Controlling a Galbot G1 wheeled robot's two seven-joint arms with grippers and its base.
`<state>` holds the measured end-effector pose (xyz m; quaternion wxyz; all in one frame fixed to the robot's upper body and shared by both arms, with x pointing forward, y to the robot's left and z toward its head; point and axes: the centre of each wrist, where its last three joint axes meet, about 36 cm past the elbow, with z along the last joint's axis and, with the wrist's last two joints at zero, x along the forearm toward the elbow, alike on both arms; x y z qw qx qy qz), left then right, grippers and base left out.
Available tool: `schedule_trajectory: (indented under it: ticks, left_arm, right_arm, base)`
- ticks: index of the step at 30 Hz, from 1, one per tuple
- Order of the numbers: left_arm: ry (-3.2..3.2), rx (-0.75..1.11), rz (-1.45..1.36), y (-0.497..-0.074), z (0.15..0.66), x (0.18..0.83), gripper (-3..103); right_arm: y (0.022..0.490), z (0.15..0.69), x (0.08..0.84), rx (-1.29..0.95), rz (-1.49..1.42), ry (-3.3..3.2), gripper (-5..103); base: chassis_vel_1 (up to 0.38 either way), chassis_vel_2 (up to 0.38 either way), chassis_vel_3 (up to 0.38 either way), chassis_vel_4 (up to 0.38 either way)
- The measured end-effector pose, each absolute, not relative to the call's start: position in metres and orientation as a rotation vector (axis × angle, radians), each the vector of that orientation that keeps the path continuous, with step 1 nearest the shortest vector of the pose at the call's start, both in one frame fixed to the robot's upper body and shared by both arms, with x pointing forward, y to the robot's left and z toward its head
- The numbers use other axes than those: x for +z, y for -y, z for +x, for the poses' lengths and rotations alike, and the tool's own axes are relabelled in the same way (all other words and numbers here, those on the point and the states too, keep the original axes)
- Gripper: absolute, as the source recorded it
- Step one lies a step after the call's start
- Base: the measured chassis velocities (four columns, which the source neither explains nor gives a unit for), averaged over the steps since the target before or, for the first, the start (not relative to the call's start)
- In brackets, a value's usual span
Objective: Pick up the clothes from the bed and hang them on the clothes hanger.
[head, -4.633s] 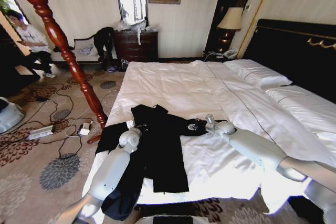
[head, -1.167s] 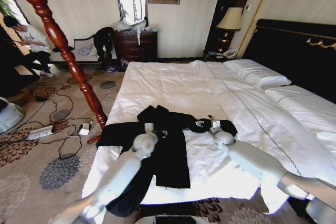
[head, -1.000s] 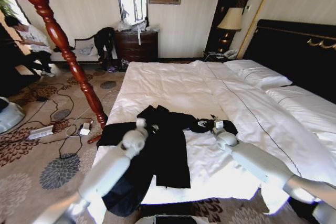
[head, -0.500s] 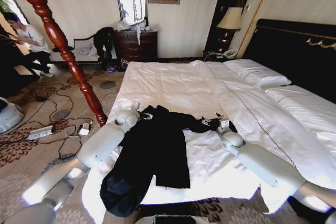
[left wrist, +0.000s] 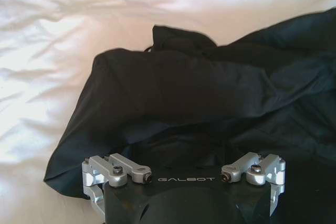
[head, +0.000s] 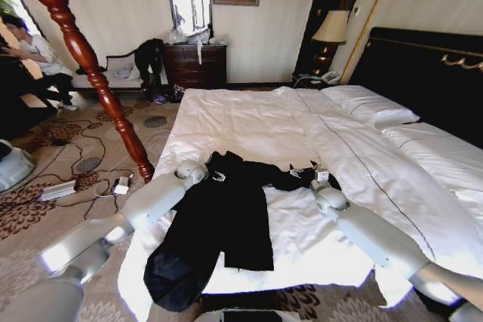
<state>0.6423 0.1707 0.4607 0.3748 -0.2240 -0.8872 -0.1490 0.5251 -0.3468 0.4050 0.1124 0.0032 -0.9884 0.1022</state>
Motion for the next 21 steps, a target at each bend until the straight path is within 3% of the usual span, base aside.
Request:
schedule_trajectory:
  ticks: [11,12,14,18,20,21]
  left_arm:
    - [2.206,-0.386,-0.57,-0.154,0.663,0.434,101]
    - [2.202,-0.403,-0.561,-0.151,0.665,0.43,92]
    - [2.199,-0.412,-0.557,-0.149,0.666,0.427,92]
    - [2.19,-0.418,-0.567,-0.146,0.668,0.424,70]
    - [2.189,-0.421,-0.57,-0.146,0.668,0.424,70]
    - [2.188,-0.426,-0.572,-0.145,0.668,0.423,64]
  right_arm:
    - [0.36,0.515,0.4,0.332,-0.024,2.894,100]
    - [0.362,0.512,0.399,0.338,-0.027,2.892,100]
    - [0.362,0.511,0.398,0.342,-0.027,2.891,100]
    - [0.365,0.507,0.401,0.349,-0.025,2.895,100]
    - [0.365,0.506,0.402,0.351,-0.024,2.896,100]
    - [0.366,0.505,0.403,0.352,-0.025,2.897,100]
  base:
    - [0.0,0.0,0.0,0.0]
    - [0.0,0.0,0.0,0.0]
    - [0.0,0.0,0.0,0.0]
    - [0.0,0.0,0.0,0.0]
    - [0.0,0.0,0.0,0.0]
    - [0.0,0.0,0.0,0.0]
